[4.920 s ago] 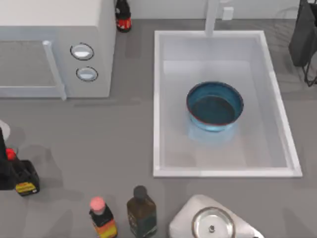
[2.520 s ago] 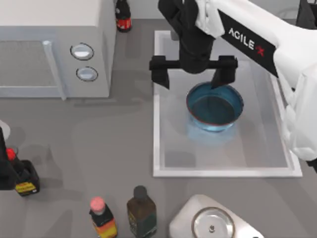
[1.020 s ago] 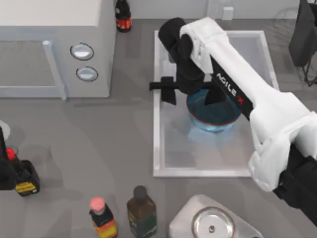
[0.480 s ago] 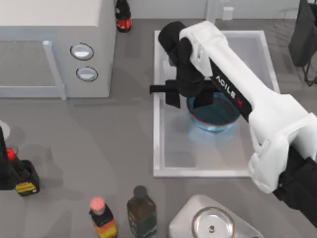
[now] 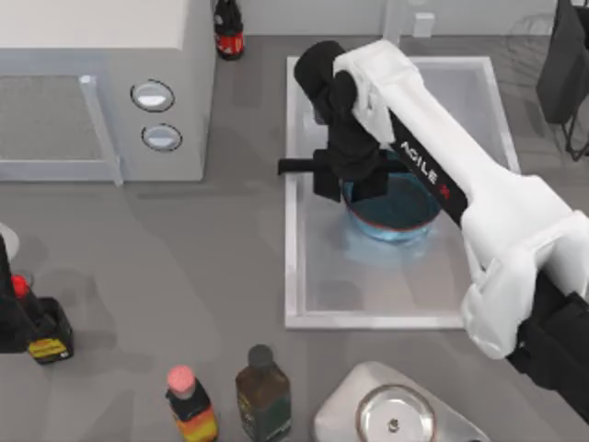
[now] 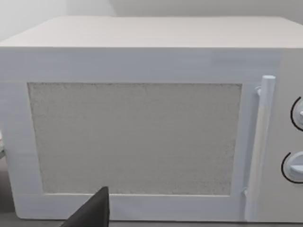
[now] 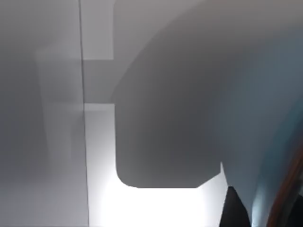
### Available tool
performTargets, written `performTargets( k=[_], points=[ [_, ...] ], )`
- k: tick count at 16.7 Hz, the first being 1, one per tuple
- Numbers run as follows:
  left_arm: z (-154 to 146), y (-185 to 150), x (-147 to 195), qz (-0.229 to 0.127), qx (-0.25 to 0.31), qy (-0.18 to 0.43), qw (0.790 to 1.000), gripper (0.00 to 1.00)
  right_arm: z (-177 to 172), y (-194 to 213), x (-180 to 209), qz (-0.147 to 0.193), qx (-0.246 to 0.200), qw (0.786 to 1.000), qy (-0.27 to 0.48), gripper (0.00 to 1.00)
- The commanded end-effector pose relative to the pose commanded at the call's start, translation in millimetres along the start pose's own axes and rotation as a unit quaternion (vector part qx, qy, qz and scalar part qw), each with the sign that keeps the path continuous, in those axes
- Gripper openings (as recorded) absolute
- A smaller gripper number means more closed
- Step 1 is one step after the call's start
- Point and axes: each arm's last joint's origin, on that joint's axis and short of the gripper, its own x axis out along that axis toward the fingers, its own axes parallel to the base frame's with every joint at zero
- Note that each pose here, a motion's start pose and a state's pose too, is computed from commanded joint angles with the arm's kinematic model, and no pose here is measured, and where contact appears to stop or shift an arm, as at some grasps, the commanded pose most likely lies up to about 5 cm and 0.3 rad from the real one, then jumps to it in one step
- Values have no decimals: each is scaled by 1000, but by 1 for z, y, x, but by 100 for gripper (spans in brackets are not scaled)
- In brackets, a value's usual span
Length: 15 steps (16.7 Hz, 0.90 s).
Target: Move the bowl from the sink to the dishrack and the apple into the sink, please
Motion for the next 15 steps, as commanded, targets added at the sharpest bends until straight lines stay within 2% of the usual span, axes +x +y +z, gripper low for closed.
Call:
performTargets(
  k=[5,8,11,15],
  points=[
    [0,0,0,0,0,0,1000,100,2,-1,-2,1,2,1000,-2,0],
    [0,0,0,0,0,0,1000,100,0,9,-18,1,-1,1000,-3,0],
    [0,0,0,0,0,0,1000,100,-7,29,-58,1,-2,1000,-2,0],
    [0,0,0,0,0,0,1000,100,-34,57,-133,1,-4,1000,-1,0]
  ],
)
